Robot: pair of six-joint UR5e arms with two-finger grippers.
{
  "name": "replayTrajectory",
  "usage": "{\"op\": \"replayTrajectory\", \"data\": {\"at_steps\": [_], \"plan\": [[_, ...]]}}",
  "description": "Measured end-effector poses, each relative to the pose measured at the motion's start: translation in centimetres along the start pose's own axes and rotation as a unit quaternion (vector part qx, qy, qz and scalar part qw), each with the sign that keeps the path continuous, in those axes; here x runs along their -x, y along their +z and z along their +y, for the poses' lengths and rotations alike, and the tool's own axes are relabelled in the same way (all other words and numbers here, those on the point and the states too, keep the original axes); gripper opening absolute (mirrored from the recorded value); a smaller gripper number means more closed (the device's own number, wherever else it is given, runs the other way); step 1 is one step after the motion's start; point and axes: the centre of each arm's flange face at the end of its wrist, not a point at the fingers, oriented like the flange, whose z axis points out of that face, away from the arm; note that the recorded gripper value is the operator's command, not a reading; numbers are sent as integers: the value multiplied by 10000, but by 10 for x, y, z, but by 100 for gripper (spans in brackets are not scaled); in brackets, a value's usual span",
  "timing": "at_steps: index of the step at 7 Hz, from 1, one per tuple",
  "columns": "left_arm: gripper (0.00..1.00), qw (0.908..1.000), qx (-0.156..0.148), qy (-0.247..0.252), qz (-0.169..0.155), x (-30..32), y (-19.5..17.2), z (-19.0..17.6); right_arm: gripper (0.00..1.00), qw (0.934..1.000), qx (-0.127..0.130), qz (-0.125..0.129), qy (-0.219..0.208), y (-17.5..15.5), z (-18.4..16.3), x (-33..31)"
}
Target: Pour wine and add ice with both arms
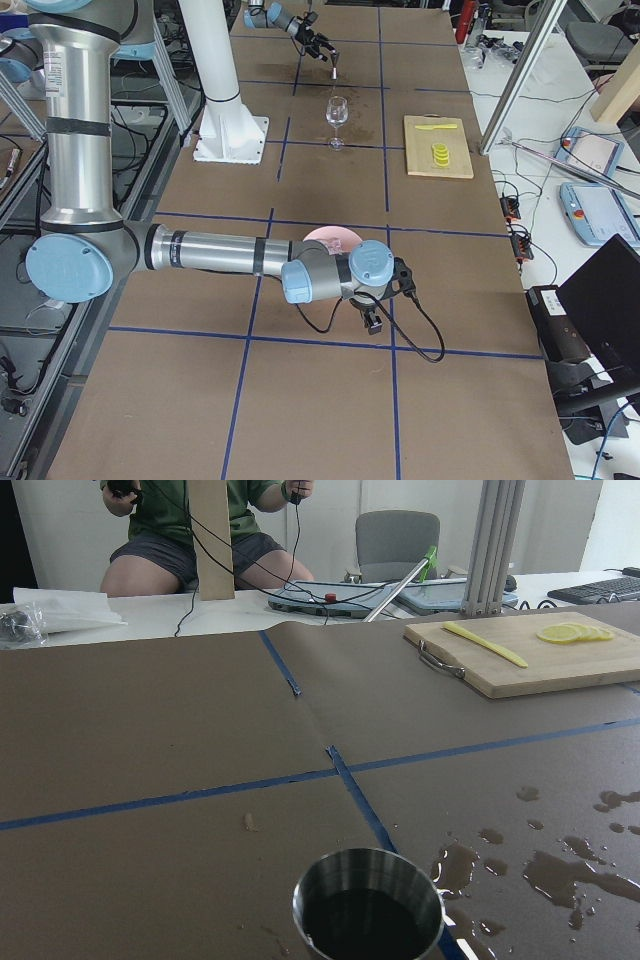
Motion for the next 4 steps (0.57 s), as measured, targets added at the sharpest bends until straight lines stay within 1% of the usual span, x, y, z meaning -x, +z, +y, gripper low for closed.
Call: {"op": "replayTrajectory", "data": {"at_steps": [2,4], "plan": [[99,9998,-184,-53,-78,-10,7,5,100,10000,10,-2,17,1,1,-1],[99,9986,-435,32,-310,-7,17,18,100,10000,12,-2,22,1,1,-1]]}}
